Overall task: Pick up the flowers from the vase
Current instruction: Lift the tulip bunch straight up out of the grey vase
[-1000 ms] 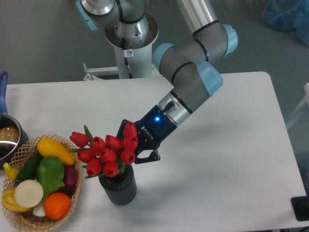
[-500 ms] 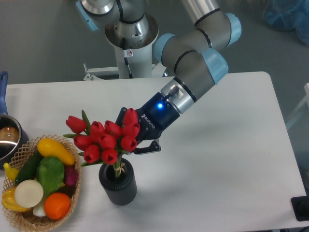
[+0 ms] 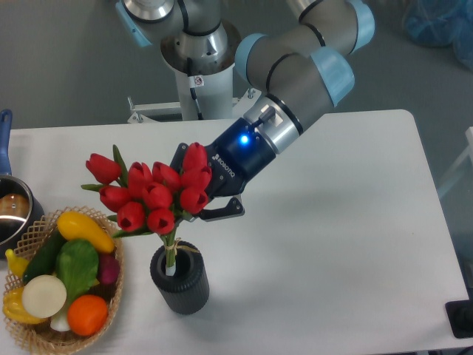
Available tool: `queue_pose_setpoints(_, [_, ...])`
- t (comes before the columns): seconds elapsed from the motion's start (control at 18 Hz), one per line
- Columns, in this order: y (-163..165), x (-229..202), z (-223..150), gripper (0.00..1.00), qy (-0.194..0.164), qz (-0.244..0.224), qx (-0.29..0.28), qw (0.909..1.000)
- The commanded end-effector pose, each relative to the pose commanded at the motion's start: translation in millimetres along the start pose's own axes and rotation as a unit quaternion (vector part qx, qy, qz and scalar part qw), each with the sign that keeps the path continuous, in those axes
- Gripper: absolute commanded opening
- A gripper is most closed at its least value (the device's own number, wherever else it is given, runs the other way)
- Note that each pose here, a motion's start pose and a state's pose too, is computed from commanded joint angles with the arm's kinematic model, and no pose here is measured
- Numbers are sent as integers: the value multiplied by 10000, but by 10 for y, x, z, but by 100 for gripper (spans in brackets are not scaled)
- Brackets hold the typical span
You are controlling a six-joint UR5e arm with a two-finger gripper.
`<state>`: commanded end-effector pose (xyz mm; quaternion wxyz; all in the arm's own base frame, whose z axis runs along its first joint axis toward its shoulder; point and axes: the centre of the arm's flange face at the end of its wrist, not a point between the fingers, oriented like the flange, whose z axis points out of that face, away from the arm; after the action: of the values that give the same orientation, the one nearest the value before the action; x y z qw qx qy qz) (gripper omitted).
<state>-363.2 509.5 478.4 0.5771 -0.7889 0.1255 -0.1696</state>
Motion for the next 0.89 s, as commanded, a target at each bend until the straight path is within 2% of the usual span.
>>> queue_pose_setpoints(0.28, [-238,48,-202,19,-169,-196,63,9996])
queue_pose_setpoints(0.56, [-278,22,-395,19,-350,-226,72,9991])
queue_pose_setpoints(0.89, [-102,-327,-1211,19,-1103,-573,129,9922])
